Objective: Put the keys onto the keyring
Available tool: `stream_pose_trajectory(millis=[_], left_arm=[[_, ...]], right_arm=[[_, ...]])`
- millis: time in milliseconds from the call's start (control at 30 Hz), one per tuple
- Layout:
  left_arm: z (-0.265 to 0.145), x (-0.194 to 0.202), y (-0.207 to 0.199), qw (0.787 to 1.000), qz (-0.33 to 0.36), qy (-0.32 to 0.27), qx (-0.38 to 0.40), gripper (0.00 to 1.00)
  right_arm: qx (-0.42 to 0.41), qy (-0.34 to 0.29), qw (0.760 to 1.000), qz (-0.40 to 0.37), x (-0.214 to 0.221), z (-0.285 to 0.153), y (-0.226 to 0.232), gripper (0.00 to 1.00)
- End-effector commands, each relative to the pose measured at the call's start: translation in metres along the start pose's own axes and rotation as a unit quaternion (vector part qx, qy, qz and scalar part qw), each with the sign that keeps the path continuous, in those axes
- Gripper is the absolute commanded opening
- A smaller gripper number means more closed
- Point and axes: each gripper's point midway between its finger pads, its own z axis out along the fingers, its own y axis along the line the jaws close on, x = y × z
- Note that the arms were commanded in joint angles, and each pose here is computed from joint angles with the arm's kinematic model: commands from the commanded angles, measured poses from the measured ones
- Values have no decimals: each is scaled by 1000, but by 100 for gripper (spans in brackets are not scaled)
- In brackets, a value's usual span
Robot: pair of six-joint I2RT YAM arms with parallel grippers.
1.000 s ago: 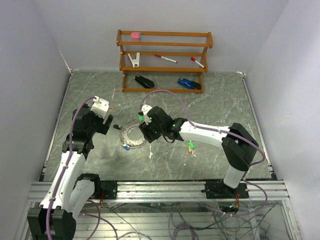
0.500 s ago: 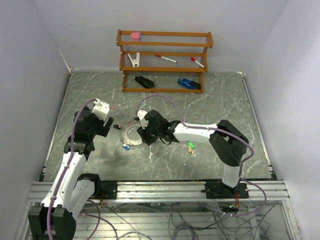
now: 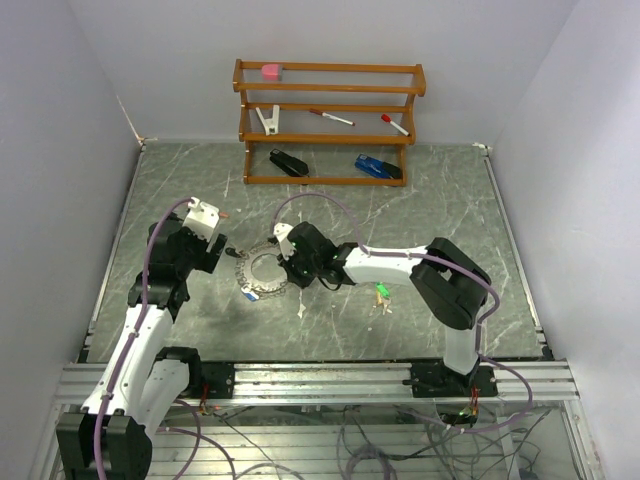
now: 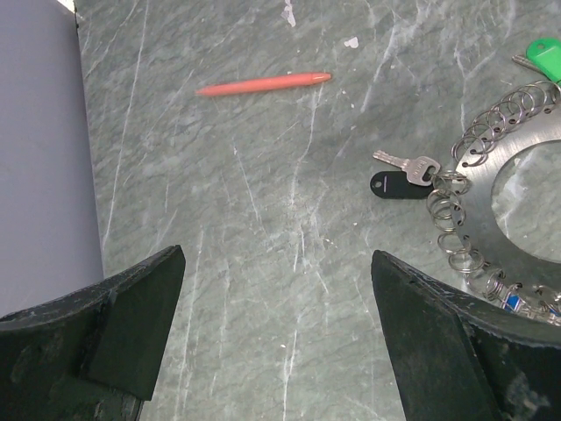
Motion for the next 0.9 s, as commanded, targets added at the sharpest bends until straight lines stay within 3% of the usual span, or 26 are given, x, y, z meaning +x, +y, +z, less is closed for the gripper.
stream_pose_trajectory(millis=[0,300,500,867], left_arm=[[0,-6,5,1000,2,-16,-14,98],[1,-6,6,1000,2,-19,-15,98],[0,-6,5,1000,1,-21,-15,98],[0,-5,6,1000,0,-22,-17,98]], right_arm=[[-4,-3,1000,-1,-5,5,1,0],[10,-24,1000,14,-15,-6,-2,0],[5,-29,999,20,-23,-8,1,11],[-38,6,999,35,-15,4,16,6]])
